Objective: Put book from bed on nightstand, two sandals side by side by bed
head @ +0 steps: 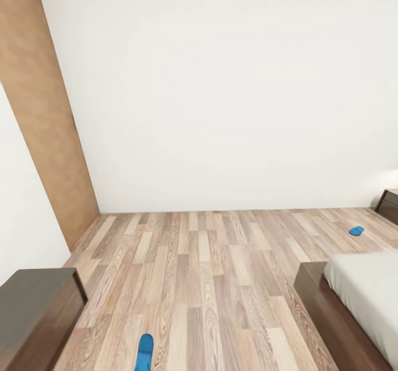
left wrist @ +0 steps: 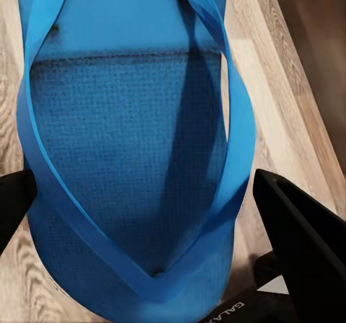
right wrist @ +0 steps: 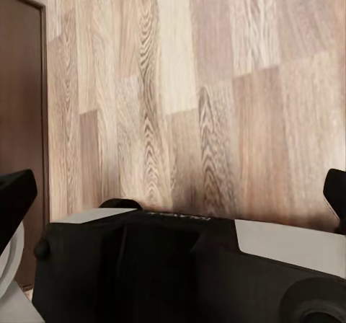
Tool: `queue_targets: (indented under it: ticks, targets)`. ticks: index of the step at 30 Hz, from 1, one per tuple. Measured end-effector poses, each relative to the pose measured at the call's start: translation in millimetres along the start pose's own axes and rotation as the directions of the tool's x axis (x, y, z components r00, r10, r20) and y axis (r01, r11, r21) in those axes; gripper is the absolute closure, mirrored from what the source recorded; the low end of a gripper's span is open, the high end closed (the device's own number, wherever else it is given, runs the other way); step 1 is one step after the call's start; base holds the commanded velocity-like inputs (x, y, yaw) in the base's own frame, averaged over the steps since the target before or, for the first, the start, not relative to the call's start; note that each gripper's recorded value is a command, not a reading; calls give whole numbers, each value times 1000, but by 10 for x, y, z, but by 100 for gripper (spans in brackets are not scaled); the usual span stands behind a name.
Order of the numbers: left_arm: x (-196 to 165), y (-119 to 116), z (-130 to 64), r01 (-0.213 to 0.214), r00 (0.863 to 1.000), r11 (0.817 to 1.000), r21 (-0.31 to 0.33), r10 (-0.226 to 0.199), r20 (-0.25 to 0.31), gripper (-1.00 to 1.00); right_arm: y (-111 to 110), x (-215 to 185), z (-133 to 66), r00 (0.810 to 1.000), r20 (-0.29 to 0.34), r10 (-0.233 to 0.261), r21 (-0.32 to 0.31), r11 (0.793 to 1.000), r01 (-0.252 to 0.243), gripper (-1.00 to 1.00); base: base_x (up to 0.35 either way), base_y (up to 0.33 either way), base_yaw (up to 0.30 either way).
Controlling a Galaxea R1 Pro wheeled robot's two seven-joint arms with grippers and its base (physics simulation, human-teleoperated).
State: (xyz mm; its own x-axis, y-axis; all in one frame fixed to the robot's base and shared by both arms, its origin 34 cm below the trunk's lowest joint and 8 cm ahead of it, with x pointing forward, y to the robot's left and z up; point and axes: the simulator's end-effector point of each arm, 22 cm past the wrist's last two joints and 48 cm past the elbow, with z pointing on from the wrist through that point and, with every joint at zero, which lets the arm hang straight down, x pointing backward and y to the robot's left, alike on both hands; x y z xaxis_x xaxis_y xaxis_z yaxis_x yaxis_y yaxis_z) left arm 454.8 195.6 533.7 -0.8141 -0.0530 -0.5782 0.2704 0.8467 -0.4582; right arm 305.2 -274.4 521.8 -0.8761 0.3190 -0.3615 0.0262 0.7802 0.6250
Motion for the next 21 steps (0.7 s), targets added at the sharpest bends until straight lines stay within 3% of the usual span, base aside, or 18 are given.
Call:
queue_targets:
  ticks: [21]
  targets:
    - [2, 4, -2, 1, 1000, 1000, -1, -1, -1, 100, 0, -2, 0, 1000, 1, -1, 0, 1000, 1, -100, 327, 0, 0]
